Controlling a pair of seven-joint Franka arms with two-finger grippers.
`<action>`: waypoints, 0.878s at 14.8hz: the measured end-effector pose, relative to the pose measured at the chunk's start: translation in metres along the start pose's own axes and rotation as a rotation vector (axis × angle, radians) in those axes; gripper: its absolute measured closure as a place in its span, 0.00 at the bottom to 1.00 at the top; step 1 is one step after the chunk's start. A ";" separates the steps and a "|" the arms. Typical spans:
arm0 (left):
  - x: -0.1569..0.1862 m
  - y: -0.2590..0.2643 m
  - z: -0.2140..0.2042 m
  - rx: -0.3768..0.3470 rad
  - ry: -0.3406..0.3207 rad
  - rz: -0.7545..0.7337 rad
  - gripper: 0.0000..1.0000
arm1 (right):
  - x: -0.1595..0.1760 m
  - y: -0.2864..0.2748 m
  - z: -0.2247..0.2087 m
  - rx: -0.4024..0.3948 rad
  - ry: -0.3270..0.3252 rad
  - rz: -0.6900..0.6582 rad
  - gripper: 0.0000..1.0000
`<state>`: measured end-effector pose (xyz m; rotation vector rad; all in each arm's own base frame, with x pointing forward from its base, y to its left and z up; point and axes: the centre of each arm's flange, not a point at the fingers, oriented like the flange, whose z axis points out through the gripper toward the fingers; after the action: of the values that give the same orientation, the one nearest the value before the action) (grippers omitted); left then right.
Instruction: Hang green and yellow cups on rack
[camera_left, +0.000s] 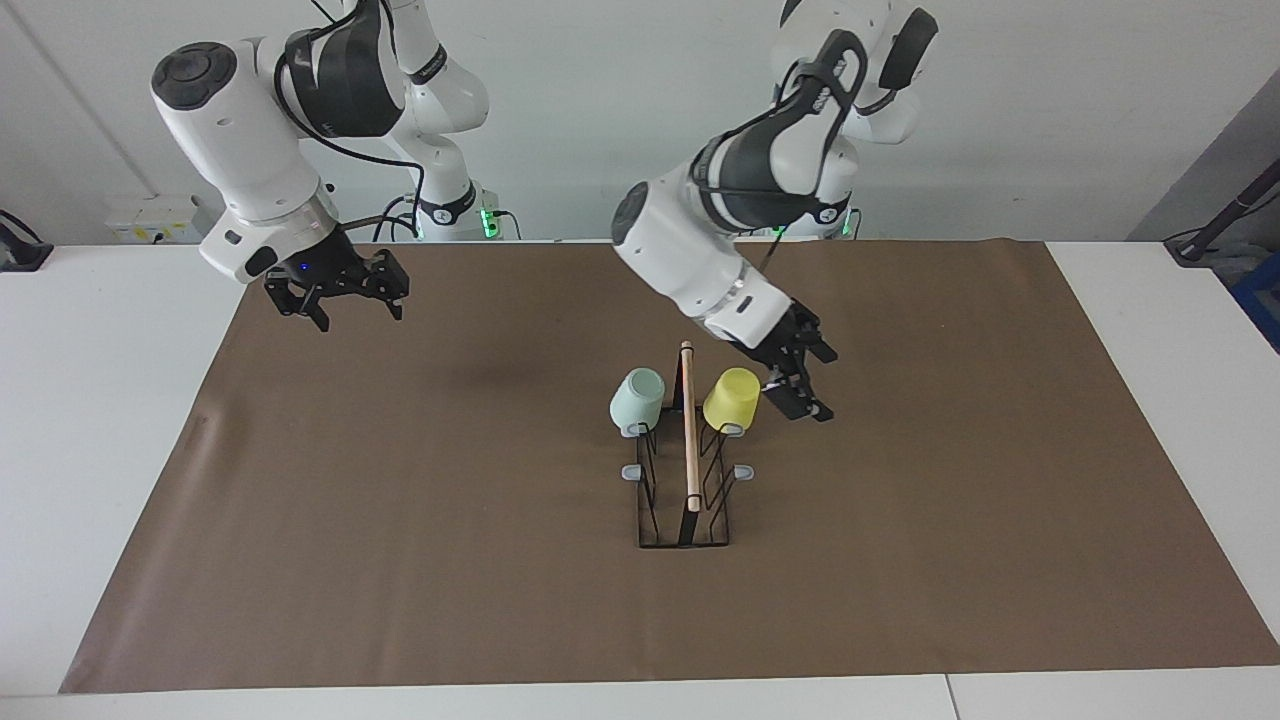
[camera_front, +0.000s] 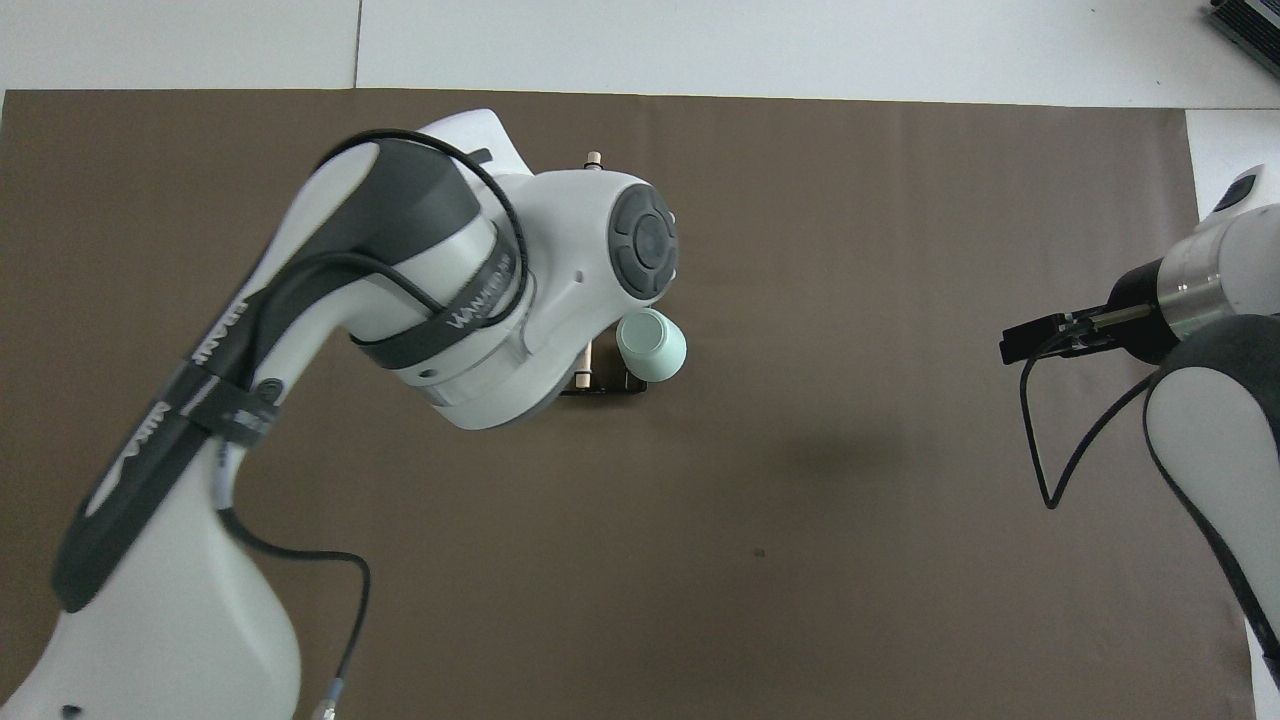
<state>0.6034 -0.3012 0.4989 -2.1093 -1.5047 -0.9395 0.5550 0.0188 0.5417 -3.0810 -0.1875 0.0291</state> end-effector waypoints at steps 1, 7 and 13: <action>0.026 0.000 0.009 -0.004 -0.046 0.006 0.00 | 0.000 -0.001 -0.001 0.000 0.003 -0.001 0.00; 0.116 0.003 0.068 -0.052 -0.262 0.114 0.00 | 0.000 0.000 -0.018 0.000 0.003 0.060 0.00; 0.156 0.000 0.108 -0.183 -0.478 0.455 0.00 | 0.006 -0.003 -0.027 -0.001 0.018 0.069 0.00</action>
<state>0.6670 -0.1256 0.5332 -2.7896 -1.0648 -0.4372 0.5612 0.0215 0.5689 -3.0869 -0.0799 0.0041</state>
